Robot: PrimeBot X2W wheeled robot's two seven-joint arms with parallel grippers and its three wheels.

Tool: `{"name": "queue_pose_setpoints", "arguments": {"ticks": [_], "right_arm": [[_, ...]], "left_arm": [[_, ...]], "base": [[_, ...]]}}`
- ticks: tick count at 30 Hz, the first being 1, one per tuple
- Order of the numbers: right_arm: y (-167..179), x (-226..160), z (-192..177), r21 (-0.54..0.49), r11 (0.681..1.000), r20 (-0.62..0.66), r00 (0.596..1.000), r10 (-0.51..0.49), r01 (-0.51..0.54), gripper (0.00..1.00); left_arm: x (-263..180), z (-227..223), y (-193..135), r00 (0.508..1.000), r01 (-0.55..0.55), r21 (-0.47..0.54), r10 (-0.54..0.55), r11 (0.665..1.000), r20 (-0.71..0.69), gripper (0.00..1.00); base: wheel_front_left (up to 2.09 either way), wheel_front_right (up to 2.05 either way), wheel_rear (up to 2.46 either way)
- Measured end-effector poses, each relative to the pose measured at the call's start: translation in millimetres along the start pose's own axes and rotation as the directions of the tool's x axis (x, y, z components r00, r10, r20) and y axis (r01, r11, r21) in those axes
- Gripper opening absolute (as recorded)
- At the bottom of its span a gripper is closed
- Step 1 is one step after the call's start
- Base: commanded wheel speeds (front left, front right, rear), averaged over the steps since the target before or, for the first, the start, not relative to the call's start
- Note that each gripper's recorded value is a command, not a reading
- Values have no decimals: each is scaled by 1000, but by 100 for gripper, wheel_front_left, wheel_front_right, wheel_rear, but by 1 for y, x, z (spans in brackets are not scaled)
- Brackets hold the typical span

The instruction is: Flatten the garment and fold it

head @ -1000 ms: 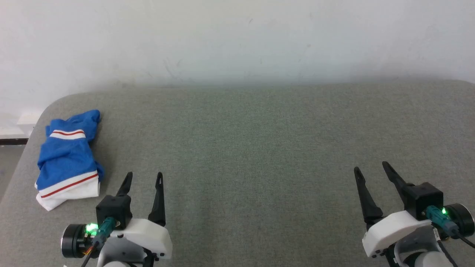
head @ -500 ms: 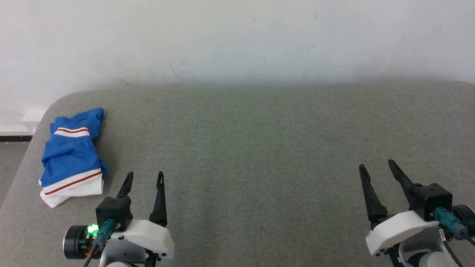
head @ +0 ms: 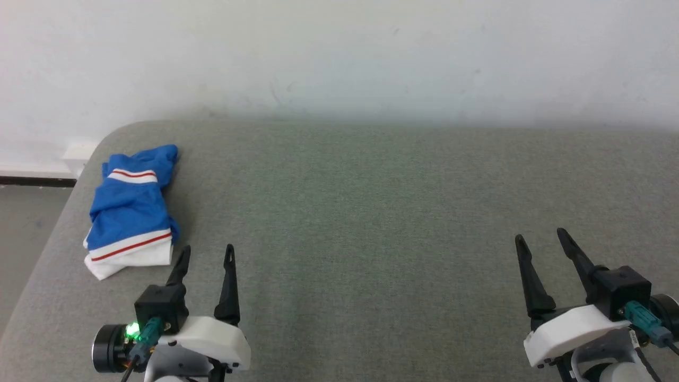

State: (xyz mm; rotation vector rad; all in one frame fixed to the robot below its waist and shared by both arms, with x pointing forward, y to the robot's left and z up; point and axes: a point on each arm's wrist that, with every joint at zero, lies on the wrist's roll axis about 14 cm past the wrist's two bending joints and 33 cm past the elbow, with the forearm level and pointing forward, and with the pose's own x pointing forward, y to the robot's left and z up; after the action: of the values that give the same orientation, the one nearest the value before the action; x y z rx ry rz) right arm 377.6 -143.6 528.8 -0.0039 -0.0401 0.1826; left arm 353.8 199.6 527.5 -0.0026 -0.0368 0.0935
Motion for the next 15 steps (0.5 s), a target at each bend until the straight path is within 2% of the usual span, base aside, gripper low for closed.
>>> {"name": "queue_pose_setpoints", "arguments": {"ticks": [15], "right_arm": [[32,16,7,3,995,43,994,98,-98,100]], "left_arm": [[-22,2,31,994,-102,-13,102,995,24,100]], "base": [[0,0,0]]}}
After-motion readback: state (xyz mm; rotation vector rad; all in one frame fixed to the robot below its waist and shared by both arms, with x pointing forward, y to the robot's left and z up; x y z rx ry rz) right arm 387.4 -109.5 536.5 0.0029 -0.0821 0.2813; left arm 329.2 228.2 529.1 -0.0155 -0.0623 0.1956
